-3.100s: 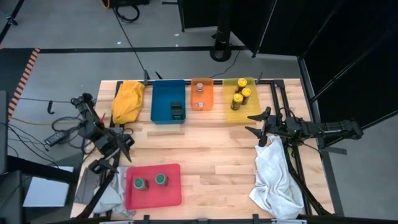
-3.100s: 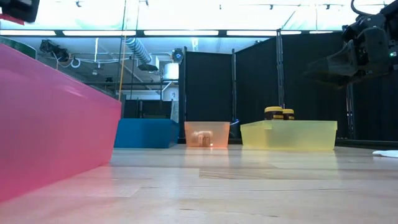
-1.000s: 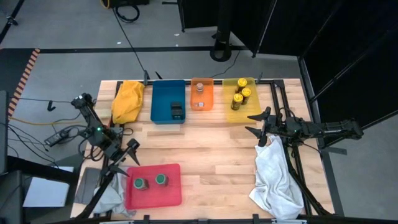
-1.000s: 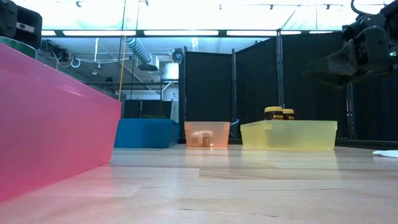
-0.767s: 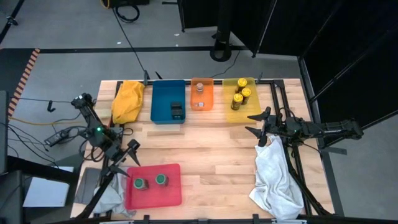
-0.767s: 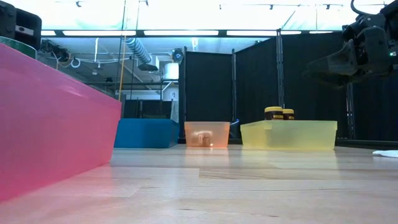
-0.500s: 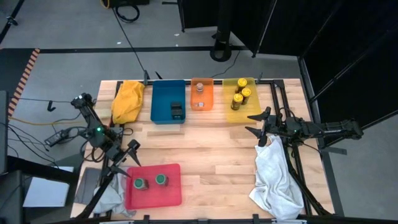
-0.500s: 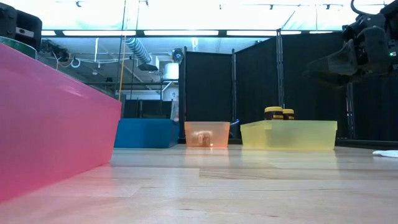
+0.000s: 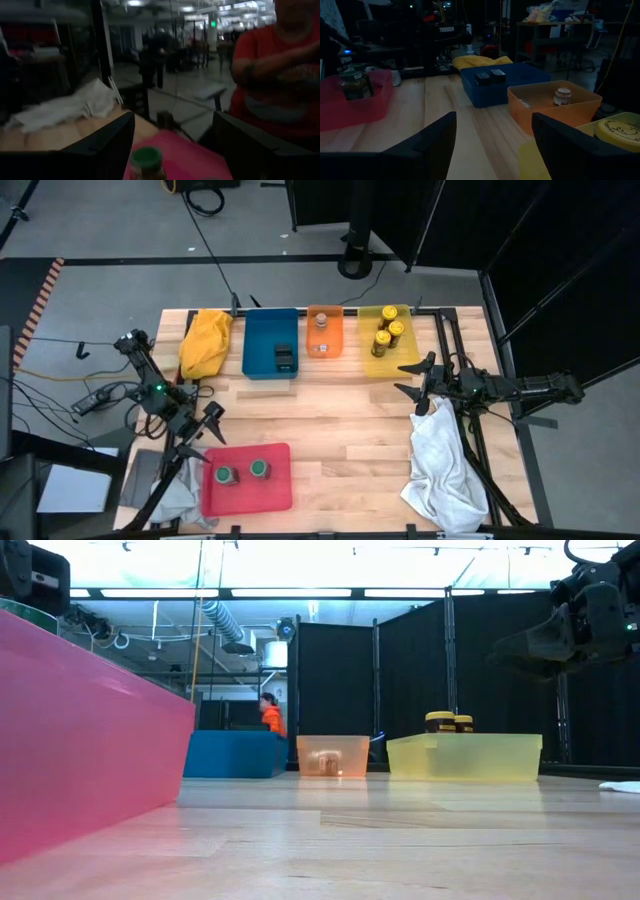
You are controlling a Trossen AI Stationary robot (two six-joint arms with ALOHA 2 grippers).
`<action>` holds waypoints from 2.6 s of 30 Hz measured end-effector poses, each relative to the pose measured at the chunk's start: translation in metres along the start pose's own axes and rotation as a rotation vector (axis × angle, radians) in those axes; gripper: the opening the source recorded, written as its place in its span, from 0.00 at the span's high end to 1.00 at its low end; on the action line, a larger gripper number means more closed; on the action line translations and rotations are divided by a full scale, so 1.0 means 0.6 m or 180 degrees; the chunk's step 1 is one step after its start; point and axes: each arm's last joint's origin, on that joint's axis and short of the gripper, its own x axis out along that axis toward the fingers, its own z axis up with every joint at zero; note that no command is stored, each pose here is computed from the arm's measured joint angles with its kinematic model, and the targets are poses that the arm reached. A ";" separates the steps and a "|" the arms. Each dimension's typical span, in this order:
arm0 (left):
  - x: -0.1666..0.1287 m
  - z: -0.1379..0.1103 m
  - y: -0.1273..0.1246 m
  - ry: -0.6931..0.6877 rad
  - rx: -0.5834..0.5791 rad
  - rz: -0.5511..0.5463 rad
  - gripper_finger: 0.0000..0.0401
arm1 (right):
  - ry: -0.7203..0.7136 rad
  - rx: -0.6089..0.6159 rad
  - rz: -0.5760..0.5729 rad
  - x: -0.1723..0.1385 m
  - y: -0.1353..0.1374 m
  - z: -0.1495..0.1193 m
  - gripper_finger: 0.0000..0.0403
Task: Sort spices by type
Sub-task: Return to Home Position
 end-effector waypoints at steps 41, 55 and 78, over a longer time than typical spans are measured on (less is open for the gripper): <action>-0.001 -0.011 -0.008 0.0214 -0.0189 -0.0487 0.31 | 0.0000 0.0000 0.0000 0.000 0.000 0.000 0.33; -0.001 -0.012 -0.008 0.0215 -0.0185 -0.0487 0.31 | 0.0000 0.0000 0.0001 0.000 0.000 0.000 0.33; -0.001 -0.011 -0.008 0.0214 -0.0185 -0.0487 0.31 | 0.0000 0.0000 0.0001 0.000 0.000 0.000 0.34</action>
